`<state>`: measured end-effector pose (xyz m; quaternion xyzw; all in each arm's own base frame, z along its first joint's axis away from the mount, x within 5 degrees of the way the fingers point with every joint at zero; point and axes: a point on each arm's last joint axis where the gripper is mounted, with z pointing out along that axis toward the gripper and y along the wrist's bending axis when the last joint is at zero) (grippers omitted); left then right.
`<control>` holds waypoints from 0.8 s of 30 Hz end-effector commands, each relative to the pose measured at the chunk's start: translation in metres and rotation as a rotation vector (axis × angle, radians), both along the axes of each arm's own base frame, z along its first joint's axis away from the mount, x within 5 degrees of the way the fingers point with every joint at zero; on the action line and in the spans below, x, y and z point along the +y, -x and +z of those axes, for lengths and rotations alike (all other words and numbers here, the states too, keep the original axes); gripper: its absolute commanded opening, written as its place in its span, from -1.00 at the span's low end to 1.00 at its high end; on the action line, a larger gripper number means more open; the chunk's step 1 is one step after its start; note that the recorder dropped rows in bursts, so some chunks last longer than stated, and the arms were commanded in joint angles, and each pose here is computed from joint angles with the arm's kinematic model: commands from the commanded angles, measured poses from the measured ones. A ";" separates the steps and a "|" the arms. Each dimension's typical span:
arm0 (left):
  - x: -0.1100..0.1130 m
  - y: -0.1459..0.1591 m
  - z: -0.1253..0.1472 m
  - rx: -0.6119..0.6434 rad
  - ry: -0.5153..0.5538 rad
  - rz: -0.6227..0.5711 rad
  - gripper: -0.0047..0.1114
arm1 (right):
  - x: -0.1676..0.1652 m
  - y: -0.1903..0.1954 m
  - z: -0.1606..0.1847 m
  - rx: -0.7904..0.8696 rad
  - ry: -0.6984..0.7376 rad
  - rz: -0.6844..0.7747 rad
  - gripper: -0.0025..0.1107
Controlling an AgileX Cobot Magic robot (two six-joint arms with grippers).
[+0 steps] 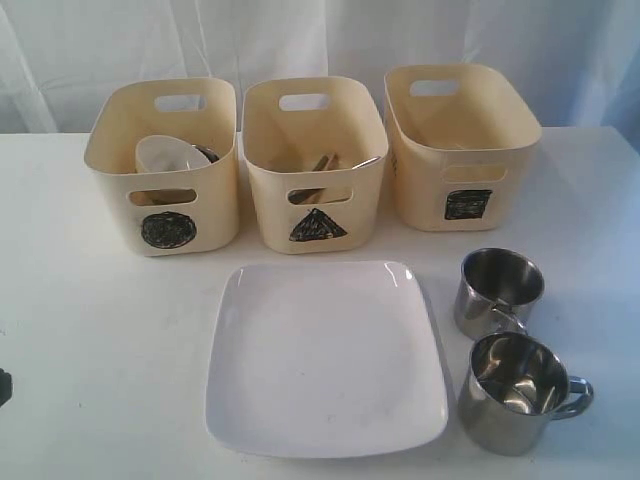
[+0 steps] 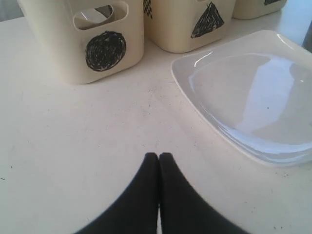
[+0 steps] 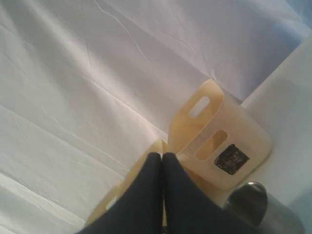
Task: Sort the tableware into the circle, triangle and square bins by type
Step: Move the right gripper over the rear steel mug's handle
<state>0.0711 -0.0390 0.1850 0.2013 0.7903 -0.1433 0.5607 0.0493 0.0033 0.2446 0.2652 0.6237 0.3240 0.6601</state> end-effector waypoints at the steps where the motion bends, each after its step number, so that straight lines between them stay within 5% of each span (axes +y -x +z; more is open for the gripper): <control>1: 0.005 0.003 0.006 -0.077 0.052 0.039 -0.92 | 0.001 0.000 0.025 0.106 0.177 0.011 -0.96; 17: 0.022 0.005 -0.012 0.011 0.022 0.273 -0.92 | 0.018 -0.094 0.077 0.746 0.542 0.344 -0.96; 24: 0.029 0.006 -0.009 -0.033 0.001 0.357 -0.92 | 0.020 -0.153 0.071 0.802 0.775 0.477 -0.96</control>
